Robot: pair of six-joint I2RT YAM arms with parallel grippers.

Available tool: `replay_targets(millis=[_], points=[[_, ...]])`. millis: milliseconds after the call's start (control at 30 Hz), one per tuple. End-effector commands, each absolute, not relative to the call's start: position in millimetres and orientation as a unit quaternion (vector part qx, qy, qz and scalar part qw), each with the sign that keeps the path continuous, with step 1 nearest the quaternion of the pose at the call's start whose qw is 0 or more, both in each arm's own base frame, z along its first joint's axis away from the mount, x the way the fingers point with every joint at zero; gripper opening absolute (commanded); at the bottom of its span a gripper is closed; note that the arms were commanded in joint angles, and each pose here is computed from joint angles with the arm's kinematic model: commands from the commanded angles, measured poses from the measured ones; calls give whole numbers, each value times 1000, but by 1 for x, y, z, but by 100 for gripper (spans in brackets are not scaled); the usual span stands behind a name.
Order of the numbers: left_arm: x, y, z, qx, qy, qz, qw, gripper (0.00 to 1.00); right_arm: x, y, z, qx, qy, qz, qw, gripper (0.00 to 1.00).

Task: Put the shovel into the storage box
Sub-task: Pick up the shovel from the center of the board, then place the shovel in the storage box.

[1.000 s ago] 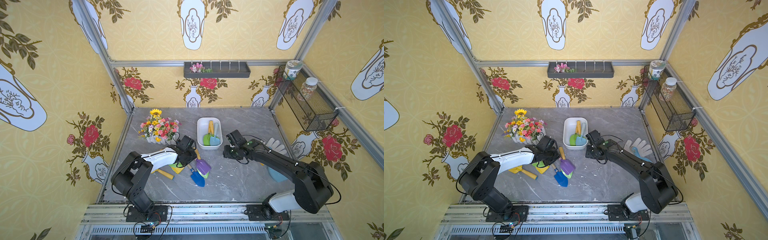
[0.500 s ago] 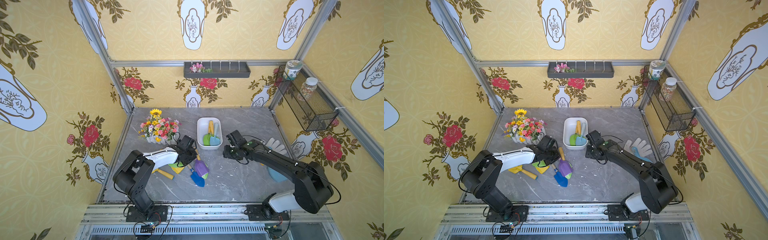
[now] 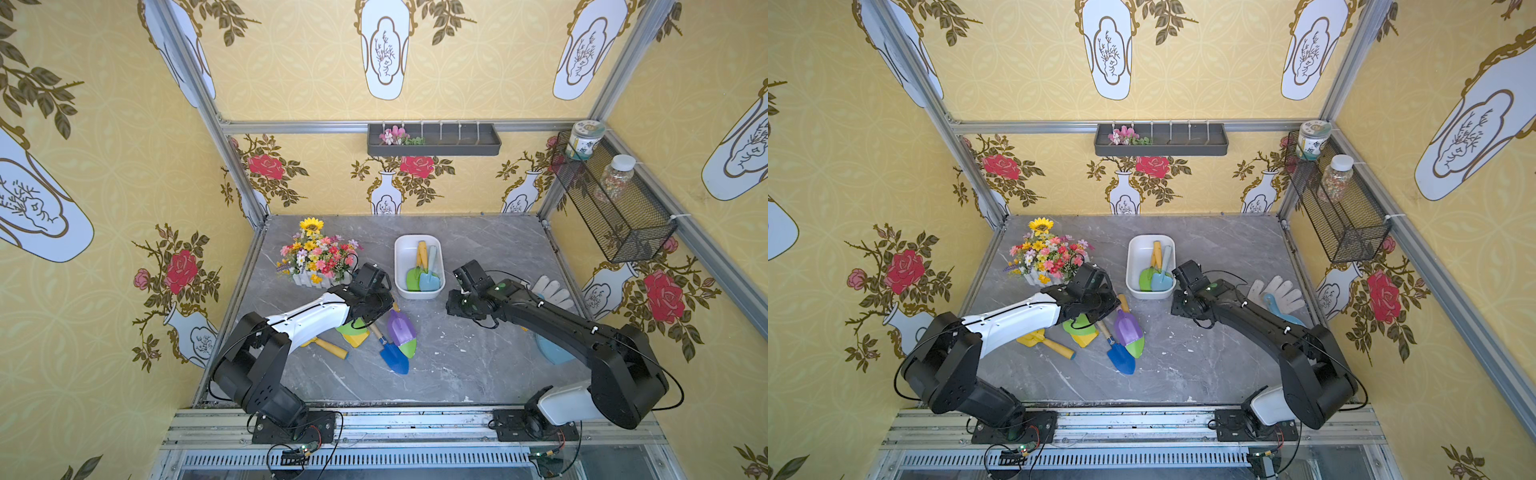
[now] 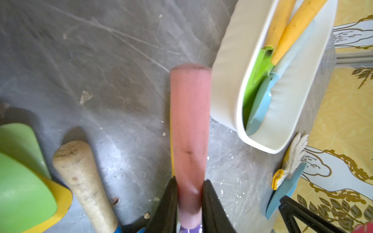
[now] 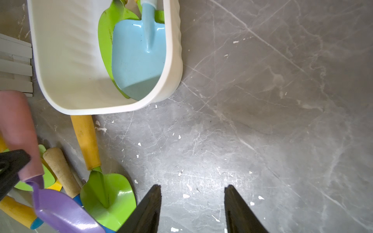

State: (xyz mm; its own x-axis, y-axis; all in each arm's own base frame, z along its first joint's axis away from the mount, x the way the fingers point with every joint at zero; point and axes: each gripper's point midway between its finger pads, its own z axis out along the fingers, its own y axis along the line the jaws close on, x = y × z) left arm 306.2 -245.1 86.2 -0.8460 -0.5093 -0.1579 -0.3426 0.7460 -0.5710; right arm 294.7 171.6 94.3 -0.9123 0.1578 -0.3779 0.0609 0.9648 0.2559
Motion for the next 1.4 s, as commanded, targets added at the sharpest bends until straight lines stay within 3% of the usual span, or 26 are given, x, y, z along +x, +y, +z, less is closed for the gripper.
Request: replay_targets(millis=[0, 367, 867, 1133, 1367], points=[[308, -245, 97, -208, 926, -270, 164, 17, 298, 173, 100, 58, 968, 124, 211, 54], [350, -280, 140, -115, 933, -276, 201, 17, 294, 170, 107, 55, 967, 123, 218, 54], [450, -304, 168, -25, 927, -255, 274, 15, 281, 159, 108, 61, 968, 111, 219, 54], [489, -313, 153, 3, 926, -244, 287, 15, 278, 157, 107, 65, 969, 109, 214, 54], [496, -320, 128, 21, 931, -239, 276, 18, 278, 157, 106, 65, 969, 107, 212, 54]])
